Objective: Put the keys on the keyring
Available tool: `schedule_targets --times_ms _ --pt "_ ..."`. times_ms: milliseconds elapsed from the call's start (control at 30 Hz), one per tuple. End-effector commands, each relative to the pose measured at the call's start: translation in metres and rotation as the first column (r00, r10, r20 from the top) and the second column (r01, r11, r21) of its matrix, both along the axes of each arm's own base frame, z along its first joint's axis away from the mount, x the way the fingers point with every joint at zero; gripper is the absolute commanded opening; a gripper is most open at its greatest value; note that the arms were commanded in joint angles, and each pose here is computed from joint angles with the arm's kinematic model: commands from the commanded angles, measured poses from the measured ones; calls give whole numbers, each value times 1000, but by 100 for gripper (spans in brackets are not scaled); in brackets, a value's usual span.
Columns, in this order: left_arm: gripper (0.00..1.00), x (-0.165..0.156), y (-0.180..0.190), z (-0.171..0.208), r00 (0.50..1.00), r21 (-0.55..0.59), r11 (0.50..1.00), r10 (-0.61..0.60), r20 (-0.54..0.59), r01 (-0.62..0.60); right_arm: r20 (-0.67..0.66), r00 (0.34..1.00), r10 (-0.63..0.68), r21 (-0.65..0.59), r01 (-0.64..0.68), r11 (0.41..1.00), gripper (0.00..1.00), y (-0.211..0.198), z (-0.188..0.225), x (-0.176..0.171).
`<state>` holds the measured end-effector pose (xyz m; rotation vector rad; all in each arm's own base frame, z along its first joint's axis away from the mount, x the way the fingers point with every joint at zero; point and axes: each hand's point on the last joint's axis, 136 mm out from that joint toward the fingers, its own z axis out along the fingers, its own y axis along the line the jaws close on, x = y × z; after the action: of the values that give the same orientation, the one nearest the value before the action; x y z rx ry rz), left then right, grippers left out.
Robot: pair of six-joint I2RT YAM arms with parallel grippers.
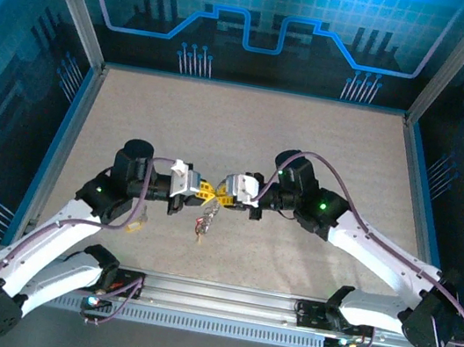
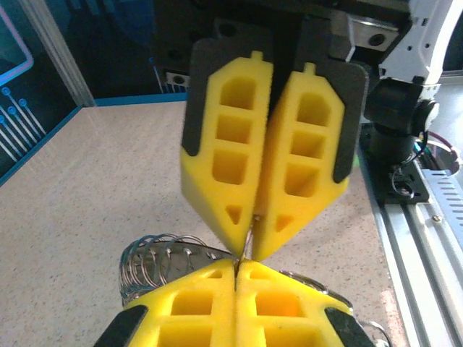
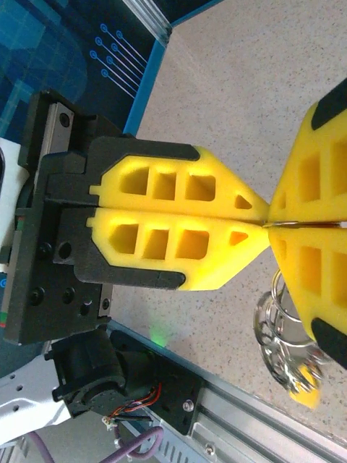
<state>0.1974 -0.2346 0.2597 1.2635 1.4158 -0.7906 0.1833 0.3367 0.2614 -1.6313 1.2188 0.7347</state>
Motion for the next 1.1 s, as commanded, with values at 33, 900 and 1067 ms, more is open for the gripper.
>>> schedule_targets --times_ms 33,900,1067 --pt "0 18 5 11 995 -8 996 84 44 -84 -56 994 91 -9 -92 996 11 -1 -2 -19" --pt "38 3 -5 7 999 -38 999 -34 8 35 -44 997 55 93 -51 994 0 -6 21 -9" --pt "31 3 -6 1 999 -10 999 -48 -6 48 -37 998 56 100 -52 994 0 -6 24 -9"
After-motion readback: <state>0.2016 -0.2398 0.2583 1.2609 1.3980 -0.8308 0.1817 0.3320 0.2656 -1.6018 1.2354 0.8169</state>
